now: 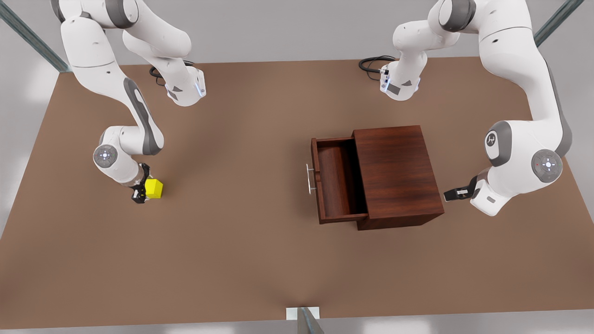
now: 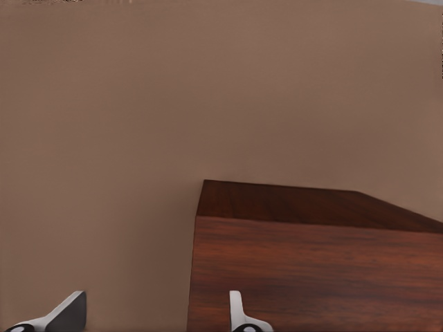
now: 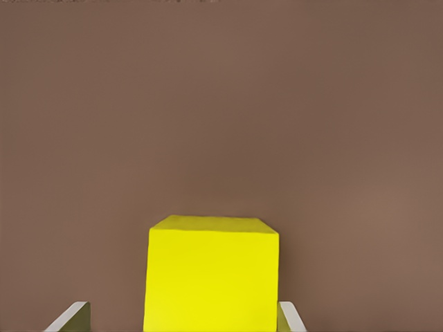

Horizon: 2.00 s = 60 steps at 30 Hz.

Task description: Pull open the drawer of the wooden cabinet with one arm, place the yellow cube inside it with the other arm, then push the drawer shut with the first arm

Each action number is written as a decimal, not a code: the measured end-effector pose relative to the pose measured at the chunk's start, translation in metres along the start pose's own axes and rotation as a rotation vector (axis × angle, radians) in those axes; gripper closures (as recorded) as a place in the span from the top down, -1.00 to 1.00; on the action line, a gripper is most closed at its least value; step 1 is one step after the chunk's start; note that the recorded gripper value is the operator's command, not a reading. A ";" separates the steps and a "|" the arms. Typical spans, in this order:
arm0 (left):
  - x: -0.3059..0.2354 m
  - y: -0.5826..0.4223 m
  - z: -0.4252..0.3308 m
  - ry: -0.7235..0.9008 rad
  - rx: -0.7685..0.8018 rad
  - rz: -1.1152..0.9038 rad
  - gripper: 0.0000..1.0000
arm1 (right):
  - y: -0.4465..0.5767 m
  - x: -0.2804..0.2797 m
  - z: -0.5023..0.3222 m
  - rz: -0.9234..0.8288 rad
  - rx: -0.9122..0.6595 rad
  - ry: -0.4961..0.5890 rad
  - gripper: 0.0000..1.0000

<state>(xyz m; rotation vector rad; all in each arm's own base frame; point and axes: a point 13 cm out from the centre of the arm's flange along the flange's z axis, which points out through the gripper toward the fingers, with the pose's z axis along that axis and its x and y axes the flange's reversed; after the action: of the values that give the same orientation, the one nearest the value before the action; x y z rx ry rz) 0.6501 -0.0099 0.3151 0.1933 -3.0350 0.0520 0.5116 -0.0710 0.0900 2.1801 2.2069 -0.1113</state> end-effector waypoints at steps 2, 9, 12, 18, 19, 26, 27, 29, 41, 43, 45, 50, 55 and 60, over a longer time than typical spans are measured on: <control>0.000 -0.001 0.001 -0.001 0.000 0.016 1.00 | 0.000 0.000 0.002 -0.006 -0.002 -0.003 1.00; -0.001 -0.001 0.001 -0.004 0.000 0.057 1.00 | 0.002 -0.007 0.000 -0.011 -0.016 -0.015 1.00; -0.001 -0.001 0.001 -0.005 0.001 0.070 1.00 | 0.001 -0.015 -0.002 -0.005 -0.018 -0.022 1.00; -0.002 -0.001 0.001 -0.005 0.001 0.091 1.00 | -0.020 -0.018 0.011 -0.033 0.020 -0.037 1.00; -0.001 -0.001 0.003 -0.003 0.000 0.093 1.00 | -0.022 -0.017 0.014 -0.039 0.024 -0.038 1.00; -0.001 -0.001 0.005 -0.003 0.000 0.109 1.00 | -0.025 0.002 0.035 -0.076 0.054 -0.026 1.00; -0.001 -0.001 0.005 -0.003 0.000 0.111 1.00 | -0.023 0.005 0.038 -0.079 0.055 -0.023 1.00; -0.001 -0.001 0.005 -0.003 0.000 0.114 1.00 | -0.018 0.009 0.042 -0.084 0.053 -0.019 1.00; -0.001 -0.001 0.005 -0.004 0.000 0.128 1.00 | 0.006 0.001 0.031 -0.070 0.006 -0.025 0.70; -0.001 -0.001 0.005 -0.004 0.000 0.129 1.00 | 0.006 -0.001 0.032 -0.070 0.007 -0.028 0.77; -0.001 -0.001 0.005 -0.004 0.000 0.131 1.00 | 0.006 -0.005 0.033 -0.070 0.008 -0.033 0.77; -0.001 -0.001 0.006 -0.003 -0.001 0.134 1.00 | 0.009 -0.007 0.034 -0.072 0.005 -0.040 0.71; -0.001 -0.001 0.006 -0.002 -0.003 0.138 1.00 | 0.009 -0.005 0.039 -0.072 0.006 -0.037 0.54; 0.000 -0.001 0.007 -0.001 -0.005 0.141 1.00 | 0.012 -0.005 0.035 -0.064 -0.007 -0.037 0.08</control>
<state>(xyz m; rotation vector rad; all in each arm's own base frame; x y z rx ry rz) 0.6499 -0.0113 0.3083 -0.0211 -3.0442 0.0556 0.5231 -0.0787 0.0549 2.0868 2.2540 -0.1436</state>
